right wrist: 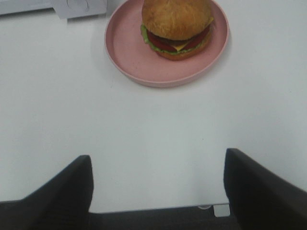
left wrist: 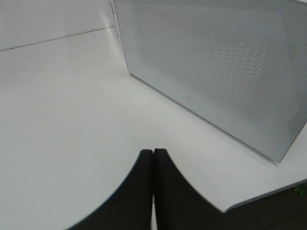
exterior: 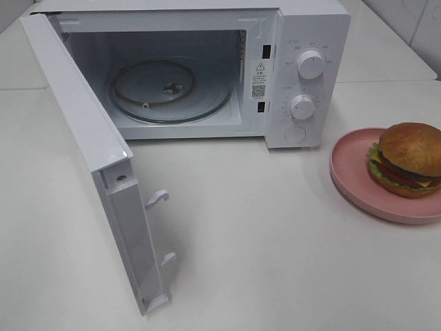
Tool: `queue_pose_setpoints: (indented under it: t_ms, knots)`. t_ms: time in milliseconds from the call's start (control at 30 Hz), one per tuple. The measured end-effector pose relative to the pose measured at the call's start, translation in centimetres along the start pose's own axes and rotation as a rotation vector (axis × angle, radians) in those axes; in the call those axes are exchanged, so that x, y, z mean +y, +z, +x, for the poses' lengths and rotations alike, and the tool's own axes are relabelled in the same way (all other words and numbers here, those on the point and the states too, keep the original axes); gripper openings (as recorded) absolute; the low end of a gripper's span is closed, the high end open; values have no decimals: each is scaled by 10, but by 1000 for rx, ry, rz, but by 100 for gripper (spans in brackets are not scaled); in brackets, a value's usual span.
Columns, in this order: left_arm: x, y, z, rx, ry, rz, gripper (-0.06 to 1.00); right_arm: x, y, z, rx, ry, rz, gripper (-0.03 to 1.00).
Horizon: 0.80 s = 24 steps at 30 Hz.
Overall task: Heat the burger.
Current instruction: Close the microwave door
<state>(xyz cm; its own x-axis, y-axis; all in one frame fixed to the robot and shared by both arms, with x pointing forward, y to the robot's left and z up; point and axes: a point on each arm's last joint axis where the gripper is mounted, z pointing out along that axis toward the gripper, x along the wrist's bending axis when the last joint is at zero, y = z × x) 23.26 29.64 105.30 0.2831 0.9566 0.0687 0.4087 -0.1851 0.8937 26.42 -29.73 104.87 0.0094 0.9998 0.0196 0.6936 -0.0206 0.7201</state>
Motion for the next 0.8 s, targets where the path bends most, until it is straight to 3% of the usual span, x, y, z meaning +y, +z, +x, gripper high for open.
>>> queue_pose_setpoints:
  t_ms: [800]
  knots:
    - [0, 0, 0, 0, 0, -1, 0, -23, -24, -1, 35, -22, -247, 71]
